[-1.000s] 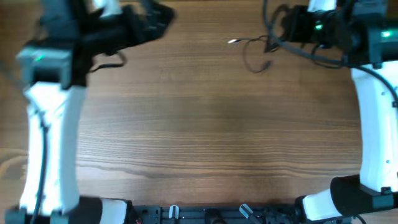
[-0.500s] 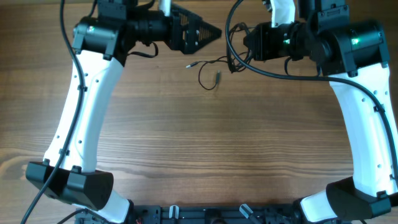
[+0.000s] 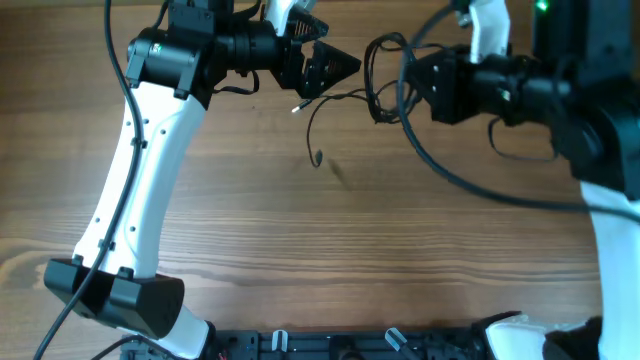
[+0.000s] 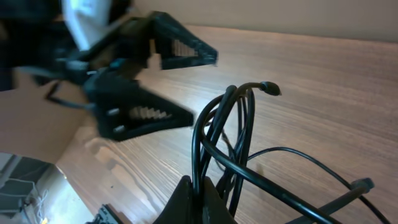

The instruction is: Untangle cables

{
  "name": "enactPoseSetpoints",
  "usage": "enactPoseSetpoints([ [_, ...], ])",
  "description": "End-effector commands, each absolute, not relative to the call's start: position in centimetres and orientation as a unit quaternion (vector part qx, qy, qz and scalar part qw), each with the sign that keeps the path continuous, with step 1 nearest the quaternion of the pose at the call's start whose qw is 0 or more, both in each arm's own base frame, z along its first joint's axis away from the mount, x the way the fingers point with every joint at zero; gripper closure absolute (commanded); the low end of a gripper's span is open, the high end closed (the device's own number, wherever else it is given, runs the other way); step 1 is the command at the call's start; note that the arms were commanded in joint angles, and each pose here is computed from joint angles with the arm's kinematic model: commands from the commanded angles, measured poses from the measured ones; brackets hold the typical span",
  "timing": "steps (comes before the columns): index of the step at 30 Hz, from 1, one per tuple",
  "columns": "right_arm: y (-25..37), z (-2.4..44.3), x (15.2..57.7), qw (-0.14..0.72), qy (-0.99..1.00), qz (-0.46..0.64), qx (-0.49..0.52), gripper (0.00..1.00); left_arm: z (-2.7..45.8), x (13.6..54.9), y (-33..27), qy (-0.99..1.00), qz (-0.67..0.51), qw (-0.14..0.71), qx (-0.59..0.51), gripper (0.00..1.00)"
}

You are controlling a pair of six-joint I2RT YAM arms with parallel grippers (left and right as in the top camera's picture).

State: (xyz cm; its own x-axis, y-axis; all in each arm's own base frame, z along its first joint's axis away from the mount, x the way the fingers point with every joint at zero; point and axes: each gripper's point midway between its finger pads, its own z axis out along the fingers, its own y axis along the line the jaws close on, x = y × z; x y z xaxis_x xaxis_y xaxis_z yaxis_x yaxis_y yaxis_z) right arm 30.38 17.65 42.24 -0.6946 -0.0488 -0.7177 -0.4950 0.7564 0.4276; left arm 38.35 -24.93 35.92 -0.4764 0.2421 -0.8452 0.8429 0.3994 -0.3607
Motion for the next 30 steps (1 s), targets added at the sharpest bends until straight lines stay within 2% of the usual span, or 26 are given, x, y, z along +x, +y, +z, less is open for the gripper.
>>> enactPoseSetpoints([
  [1, 17.6, 44.4, 28.4, 0.377, 0.851, 0.327, -0.166, 0.96, 34.5, 38.1, -27.0, 0.748, -0.416, 0.348, 0.383, 0.01],
  [3, 17.5, 44.5, 28.0, 0.375, 0.851, 0.327, -0.166, 0.96, 34.2, 37.5, -28.4, 0.742, -0.422, 0.34, 0.396, 0.06],
  [6, 17.5, 44.2, 27.8, 0.369, 0.854, 0.326, -0.165, 0.96, 34.0, 36.5, -30.5, 0.728, -0.43, 0.334, 0.416, 0.25],
  [7, 17.4, 44.1, 27.8, 0.368, 0.855, 0.326, -0.165, 0.96, 34.0, 36.1, -31.1, 0.724, -0.432, 0.333, 0.422, 0.39],
  [8, 17.4, 44.1, 27.8, 0.367, 0.856, 0.325, -0.165, 0.96, 34.1, 35.9, -31.5, 0.72, -0.433, 0.334, 0.426, 0.64],
  [9, 17.4, 44.1, 27.7, 0.367, 0.856, 0.325, -0.166, 0.96, 34.2, 35.8, -31.7, 0.718, -0.434, 0.335, 0.428, 0.96],
  [14, 16.8, 43.4, 27.9, 0.366, 0.864, 0.303, -0.165, 0.96, 33.7, 36.9, -30.8, 0.739, -0.411, 0.34, 0.411, 0.96],
  [19, 14.1, 42.4, 29.8, 0.389, 0.886, 0.219, -0.124, 0.96, 33.7, 39.8, -23.5, 0.827, -0.333, 0.35, 0.287, 0.96],
  [24, 12.2, 40.2, 32.7, 0.376, 0.907, 0.168, -0.087, 0.96, 35.7, 39.4, -15.2, 0.875, -0.253, 0.375, 0.172, 0.96],
  [28, 12.5, 38.0, 34.6, 0.346, 0.92, 0.166, -0.078, 0.96, 37.5, 38.7, -11.6, 0.881, -0.245, 0.391, 0.102, 0.96],
  [29, 13.2, 37.4, 34.8, 0.332, 0.922, 0.181, -0.084, 0.91, 37.8, 38.7, -10.9, 0.881, -0.246, 0.394, 0.087, 0.96],
  [30, 14.0, 36.9, 34.9, 0.318, 0.922, 0.198, -0.095, 0.68, 37.8, 38.8, -10.4, 0.883, -0.246, 0.394, 0.075, 0.96],
])
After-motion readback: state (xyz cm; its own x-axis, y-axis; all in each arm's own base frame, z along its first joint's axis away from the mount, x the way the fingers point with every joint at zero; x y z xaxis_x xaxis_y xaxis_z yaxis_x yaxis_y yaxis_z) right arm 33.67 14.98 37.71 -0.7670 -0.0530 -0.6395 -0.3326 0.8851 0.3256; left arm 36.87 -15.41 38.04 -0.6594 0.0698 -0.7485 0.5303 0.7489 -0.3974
